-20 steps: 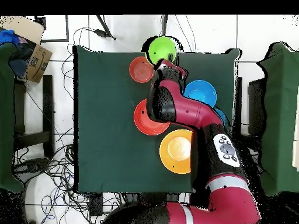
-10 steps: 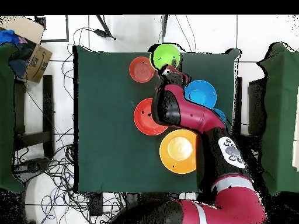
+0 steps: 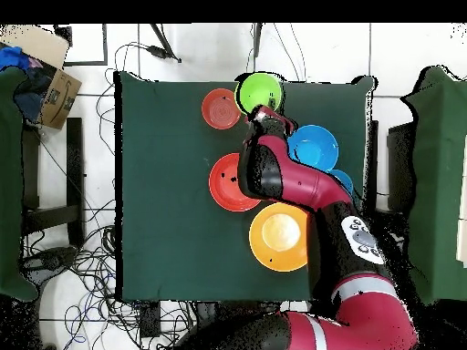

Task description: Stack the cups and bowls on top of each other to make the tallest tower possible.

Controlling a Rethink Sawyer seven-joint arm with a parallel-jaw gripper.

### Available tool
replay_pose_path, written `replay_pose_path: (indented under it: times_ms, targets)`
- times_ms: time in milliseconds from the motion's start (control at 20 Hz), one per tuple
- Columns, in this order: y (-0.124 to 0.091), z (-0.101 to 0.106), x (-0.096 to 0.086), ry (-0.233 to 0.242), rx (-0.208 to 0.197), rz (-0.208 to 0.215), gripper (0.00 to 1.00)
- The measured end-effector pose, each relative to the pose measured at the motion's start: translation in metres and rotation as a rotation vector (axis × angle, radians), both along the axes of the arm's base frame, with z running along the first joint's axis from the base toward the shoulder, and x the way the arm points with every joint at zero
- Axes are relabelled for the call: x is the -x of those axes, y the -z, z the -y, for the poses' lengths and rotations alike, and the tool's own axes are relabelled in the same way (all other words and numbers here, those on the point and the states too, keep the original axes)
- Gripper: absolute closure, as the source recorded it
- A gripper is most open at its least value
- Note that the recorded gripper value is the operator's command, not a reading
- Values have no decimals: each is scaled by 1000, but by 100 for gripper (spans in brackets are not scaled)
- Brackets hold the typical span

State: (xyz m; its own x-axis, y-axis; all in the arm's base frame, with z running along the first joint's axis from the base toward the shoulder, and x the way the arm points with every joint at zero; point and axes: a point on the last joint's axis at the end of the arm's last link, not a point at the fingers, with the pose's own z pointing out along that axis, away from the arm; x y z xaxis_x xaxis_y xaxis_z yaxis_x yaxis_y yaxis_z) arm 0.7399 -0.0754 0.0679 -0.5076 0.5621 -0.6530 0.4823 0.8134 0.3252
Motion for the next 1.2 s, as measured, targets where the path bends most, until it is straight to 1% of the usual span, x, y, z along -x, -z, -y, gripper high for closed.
replay_pose_path:
  times_ms: [650,800,1200]
  targets:
    - [2,-2,3,-2,-4,-6,100]
    - [3,-4,5,-3,-6,-12,100]
    - [10,-10,18,-8,-17,-39,100]
